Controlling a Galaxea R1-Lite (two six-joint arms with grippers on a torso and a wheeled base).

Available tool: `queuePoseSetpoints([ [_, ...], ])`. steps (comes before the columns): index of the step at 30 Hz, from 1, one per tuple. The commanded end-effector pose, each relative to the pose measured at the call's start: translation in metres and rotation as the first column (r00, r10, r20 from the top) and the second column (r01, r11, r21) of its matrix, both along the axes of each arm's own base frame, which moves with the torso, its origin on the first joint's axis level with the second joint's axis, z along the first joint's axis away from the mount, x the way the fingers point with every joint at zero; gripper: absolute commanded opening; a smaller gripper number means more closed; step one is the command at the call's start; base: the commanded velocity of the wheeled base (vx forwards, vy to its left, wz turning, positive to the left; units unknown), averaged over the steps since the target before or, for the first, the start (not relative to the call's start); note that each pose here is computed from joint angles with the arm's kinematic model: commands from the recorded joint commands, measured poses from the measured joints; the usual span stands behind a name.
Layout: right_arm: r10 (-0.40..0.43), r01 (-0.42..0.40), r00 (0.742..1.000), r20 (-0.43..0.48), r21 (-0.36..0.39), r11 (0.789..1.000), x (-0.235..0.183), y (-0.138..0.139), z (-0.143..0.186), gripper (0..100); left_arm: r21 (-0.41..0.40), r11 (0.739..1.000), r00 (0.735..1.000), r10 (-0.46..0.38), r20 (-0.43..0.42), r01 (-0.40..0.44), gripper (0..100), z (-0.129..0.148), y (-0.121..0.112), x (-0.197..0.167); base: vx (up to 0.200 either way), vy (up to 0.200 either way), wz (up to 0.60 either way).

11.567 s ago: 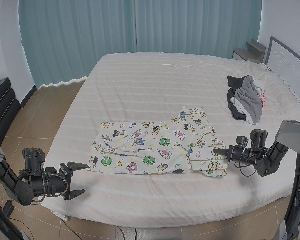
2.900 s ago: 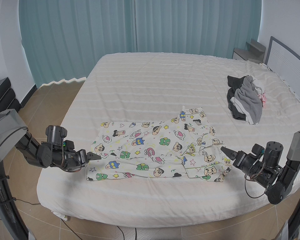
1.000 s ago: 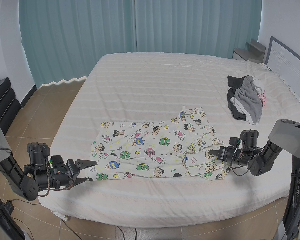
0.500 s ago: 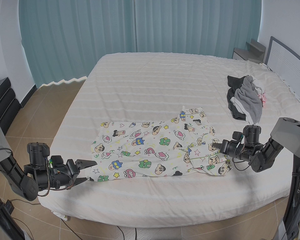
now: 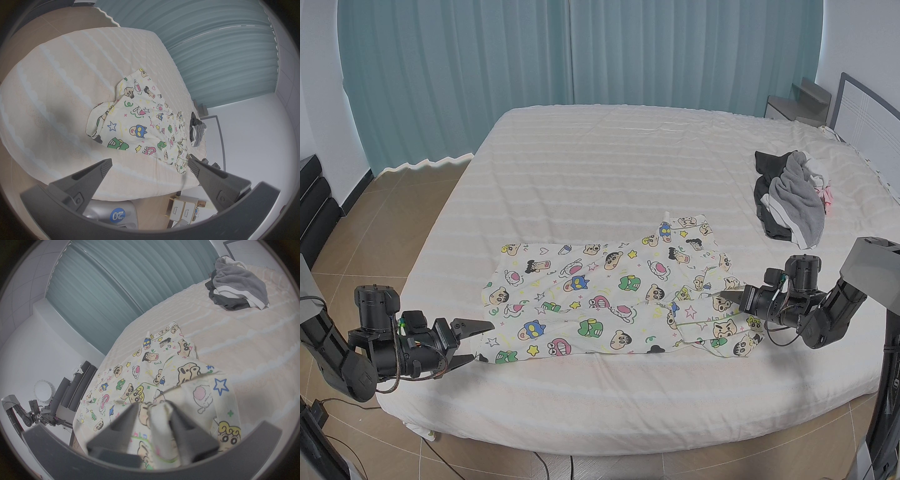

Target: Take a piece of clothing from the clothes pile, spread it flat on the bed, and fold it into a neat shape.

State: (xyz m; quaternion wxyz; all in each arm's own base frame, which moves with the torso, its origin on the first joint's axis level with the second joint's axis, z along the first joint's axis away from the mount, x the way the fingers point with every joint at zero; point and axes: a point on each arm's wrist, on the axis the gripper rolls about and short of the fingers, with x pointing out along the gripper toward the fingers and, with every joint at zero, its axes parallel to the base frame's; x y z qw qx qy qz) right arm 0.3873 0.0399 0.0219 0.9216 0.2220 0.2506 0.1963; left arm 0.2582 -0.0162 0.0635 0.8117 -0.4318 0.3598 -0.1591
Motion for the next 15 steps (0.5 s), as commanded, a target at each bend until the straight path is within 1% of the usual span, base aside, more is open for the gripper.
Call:
queuePoseSetpoints([
  [1, -0.003, 0.003, 1.000, -0.014, -0.005, 1.000, -0.007, 0.000, -0.002, 100, -0.001, 1.000, 1.000, -0.001, 0.004, 0.001, 100, 0.001, 0.000, 0.001, 0.000, 0.000, 0.00],
  [4, -0.064, 0.064, 0.998, 0.026, -0.015, 0.998, -0.011, -0.003, 0.002, 100, -0.010, 1.000, 1.000, 0.003, 0.002, -0.003, 100, 0.002, -0.001, 0.001, 0.000, 0.000, 0.00],
  [5, -0.096, 0.097, 0.994, 0.044, -0.025, 0.995, -0.014, -0.004, 0.004, 100, -0.017, 1.000, 1.000, 0.007, 0.000, -0.007, 100, 0.002, -0.001, 0.002, 0.000, 0.000, 0.00],
  [7, -0.160, 0.163, 0.984, 0.077, -0.046, 0.985, -0.022, -0.003, 0.009, 100, -0.026, 1.000, 1.000, 0.013, -0.003, -0.014, 100, 0.003, -0.001, 0.003, 0.000, 0.000, 0.00],
  [9, -0.237, 0.246, 0.964, 0.124, -0.064, 0.967, -0.028, -0.002, 0.013, 100, -0.027, 1.000, 1.000, 0.012, 0.000, -0.012, 100, 0.003, -0.001, 0.003, 0.000, 0.000, 0.00],
  [10, -0.237, 0.246, 0.964, 0.124, -0.064, 0.967, -0.028, -0.002, 0.013, 100, -0.027, 1.000, 1.000, 0.012, 0.000, -0.012, 100, 0.003, -0.001, 0.003, 0.000, 0.000, 0.00],
  [11, -0.312, 0.326, 0.934, 0.173, -0.059, 0.943, -0.033, -0.003, 0.017, 100, -0.027, 1.000, 1.000, 0.013, 0.008, -0.013, 100, 0.003, -0.001, 0.003, 0.200, 0.000, 0.00],
  [12, -0.346, 0.362, 0.917, 0.196, -0.048, 0.931, -0.036, -0.004, 0.018, 100, -0.027, 1.000, 1.000, 0.013, 0.014, -0.013, 100, 0.003, -0.001, 0.002, 0.200, 0.000, 0.00],
  [14, -0.386, 0.399, 0.895, 0.223, -0.016, 0.917, -0.044, -0.005, 0.018, 100, -0.027, 1.000, 1.000, 0.013, 0.020, -0.013, 100, 0.003, -0.001, 0.002, 0.200, 0.000, 0.00],
  [15, -0.389, 0.402, 0.893, 0.225, -0.011, 0.916, -0.047, -0.005, 0.017, 100, -0.027, 1.000, 1.000, 0.013, 0.021, -0.013, 100, 0.003, -0.001, 0.002, 0.200, 0.000, 0.00],
])
